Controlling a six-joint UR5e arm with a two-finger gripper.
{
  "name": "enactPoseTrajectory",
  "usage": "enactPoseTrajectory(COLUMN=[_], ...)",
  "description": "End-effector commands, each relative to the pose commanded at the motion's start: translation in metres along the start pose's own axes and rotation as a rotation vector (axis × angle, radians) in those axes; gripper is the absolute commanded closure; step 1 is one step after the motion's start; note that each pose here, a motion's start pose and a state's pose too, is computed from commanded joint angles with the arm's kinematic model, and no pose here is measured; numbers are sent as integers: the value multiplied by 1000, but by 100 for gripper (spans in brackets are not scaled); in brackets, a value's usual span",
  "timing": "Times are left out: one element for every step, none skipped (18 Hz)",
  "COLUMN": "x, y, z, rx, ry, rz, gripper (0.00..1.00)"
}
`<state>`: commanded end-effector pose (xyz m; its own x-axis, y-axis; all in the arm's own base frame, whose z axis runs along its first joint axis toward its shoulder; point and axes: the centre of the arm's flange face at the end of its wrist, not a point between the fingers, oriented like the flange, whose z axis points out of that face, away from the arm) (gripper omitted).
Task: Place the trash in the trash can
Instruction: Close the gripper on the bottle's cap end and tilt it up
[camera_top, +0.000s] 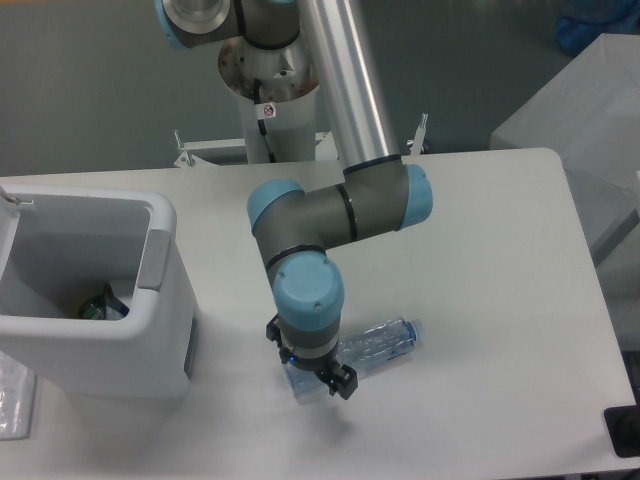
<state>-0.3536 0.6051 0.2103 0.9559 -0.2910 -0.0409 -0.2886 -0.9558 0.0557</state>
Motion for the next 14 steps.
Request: enactPoseTrajectory(x=[2,2,3,3,3,3,4,5,6,8,8,9,9,9], y=[-3,-4,-5,-5,-4,-4,-5,-6,-7,-10,-10,-10,-10,-10], z=[3,7,11,12,13,15,15,13,13,14,15,14,14,14], rx=[-4,-7,-9,-15,-22,-31,-40,-49,-54,-54,-56,-58,-58,-58], ry=[3,8,12,12,9,6,0,-9,-13,-12,-11,-14,-14,-14], rz=[6,10,12,12,11,14,16,22,25,28,28,31,31,31], gripper=[0,0,0,0,0,0,0,0,0,0,0,0,0,0])
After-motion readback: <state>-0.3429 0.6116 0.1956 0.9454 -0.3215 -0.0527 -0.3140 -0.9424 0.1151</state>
